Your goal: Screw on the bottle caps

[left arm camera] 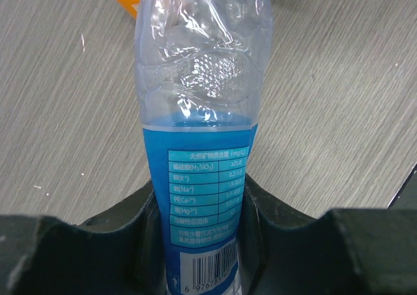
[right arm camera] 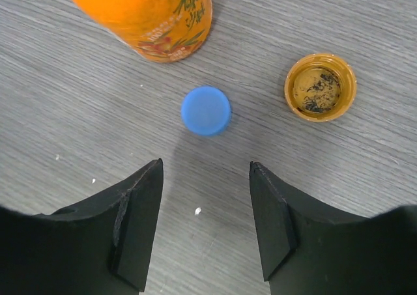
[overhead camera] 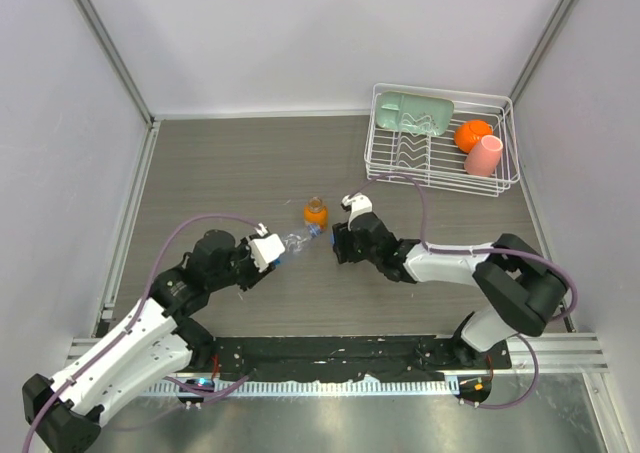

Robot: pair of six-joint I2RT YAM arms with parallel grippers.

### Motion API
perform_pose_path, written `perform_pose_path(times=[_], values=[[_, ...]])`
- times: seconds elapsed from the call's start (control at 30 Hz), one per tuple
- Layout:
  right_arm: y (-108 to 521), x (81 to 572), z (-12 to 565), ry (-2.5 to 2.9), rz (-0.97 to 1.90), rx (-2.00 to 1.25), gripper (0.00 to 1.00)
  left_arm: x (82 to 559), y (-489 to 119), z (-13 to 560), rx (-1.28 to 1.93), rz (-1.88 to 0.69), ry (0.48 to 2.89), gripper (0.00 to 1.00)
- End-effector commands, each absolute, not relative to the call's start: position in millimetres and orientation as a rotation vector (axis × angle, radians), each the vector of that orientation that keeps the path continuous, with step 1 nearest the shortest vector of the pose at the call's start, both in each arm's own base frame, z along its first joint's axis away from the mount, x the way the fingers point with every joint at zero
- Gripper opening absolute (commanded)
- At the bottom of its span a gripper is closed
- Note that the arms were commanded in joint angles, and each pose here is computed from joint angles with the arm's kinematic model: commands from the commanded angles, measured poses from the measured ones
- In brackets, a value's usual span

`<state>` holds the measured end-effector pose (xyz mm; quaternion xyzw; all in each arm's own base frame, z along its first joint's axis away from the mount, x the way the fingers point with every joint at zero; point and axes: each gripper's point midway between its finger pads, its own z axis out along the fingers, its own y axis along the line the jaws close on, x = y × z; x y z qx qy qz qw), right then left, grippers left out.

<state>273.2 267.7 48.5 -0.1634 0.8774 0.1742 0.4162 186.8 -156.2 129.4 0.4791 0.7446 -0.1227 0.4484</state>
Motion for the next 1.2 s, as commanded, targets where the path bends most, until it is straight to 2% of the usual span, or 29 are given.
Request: perform_pose_path(times=[0.0, 0.5, 0.9, 1.0, 1.1, 1.17], values=[[277, 290, 52, 2.11, 0.405, -0.396, 0.61, 194, -169, 164, 1.081, -0.383, 1.812, 0.0], [280, 307, 16, 2.101, 0.286, -0.388, 0.57, 198, -170, 176, 0.995, -0.441, 1.846, 0.0], [278, 299, 14, 2.111, 0.271, -0.412, 0.35, 199, -167, 176, 0.982, -0.432, 1.849, 0.0], [279, 296, 23, 2.104, 0.269, -0.422, 0.3, 200, -167, 177, 0.973, -0.433, 1.847, 0.0], [282, 294, 59, 2.077, 0.309, -0.409, 0.28, 200, -167, 182, 0.952, -0.444, 1.84, 0.0], [284, 288, 106, 2.029, 0.387, -0.402, 0.27, 200, -170, 187, 0.931, -0.47, 1.829, 0.0]])
